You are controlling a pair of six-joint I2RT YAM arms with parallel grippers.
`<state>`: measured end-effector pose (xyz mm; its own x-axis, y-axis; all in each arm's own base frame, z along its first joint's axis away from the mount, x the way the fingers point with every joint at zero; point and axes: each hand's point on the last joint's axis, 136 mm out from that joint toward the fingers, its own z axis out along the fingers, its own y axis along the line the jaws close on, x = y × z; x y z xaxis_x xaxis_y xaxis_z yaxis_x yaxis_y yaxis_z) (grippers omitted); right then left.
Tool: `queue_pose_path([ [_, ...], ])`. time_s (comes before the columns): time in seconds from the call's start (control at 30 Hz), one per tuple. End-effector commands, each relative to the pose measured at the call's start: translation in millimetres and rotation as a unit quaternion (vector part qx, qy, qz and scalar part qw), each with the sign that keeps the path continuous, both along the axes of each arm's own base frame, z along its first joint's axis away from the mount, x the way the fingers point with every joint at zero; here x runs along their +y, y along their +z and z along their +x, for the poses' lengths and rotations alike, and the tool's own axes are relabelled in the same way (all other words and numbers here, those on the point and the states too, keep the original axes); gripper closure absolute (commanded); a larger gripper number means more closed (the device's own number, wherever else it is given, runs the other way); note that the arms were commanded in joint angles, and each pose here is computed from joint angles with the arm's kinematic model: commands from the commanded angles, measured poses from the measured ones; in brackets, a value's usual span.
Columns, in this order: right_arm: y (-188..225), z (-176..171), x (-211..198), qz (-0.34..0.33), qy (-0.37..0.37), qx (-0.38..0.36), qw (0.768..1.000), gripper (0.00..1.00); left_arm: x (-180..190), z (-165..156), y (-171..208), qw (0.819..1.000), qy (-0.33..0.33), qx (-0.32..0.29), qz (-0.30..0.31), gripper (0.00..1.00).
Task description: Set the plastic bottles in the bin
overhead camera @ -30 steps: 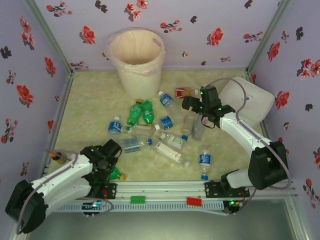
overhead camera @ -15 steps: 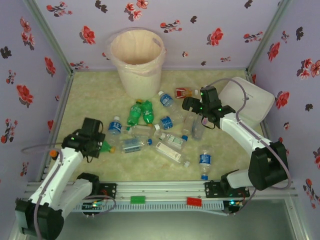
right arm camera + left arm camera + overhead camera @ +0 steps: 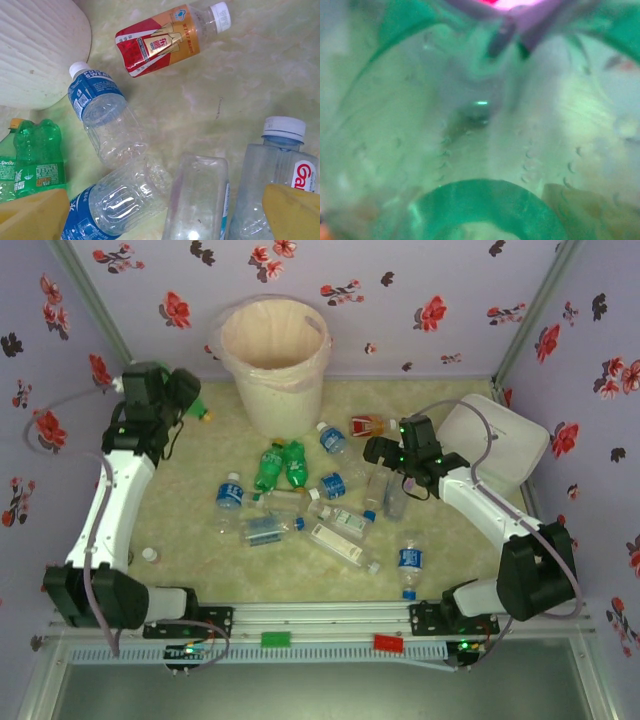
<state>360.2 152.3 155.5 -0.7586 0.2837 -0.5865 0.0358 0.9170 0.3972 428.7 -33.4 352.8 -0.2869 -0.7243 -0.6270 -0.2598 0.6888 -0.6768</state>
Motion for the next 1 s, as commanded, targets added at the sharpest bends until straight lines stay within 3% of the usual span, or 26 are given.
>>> queue_pose_path([
  [0.0, 0, -8, 2, 0.008, -0.002, 0.007, 1.000, 0.00, -36, 29, 80, 0.987, -0.080, -0.134, 0.030, 0.50],
  [0.2, 3, -21, -6, 0.000, -0.022, 0.013, 1.000, 0.00, -87, 67, 135, 0.966, -0.144, -0.195, 0.085, 0.51],
  [0.4, 9, -31, -13, 0.022, -0.050, -0.010, 0.998, 0.00, -139, 109, 142, 0.948, -0.204, -0.199, 0.145, 0.52],
  [0.6, 11, -28, -5, 0.068, -0.061, -0.017, 0.996, 0.01, -170, 144, 106, 0.941, -0.237, -0.173, 0.170, 0.53],
  [0.83, 23, -33, -7, 0.079, -0.068, -0.023, 0.994, 0.00, -180, 176, 50, 0.936, -0.252, -0.140, 0.201, 0.52],
  [0.97, 28, -38, -11, 0.085, -0.079, -0.026, 0.993, 0.00, -183, 187, 28, 0.938, -0.254, -0.126, 0.199, 0.45],
])
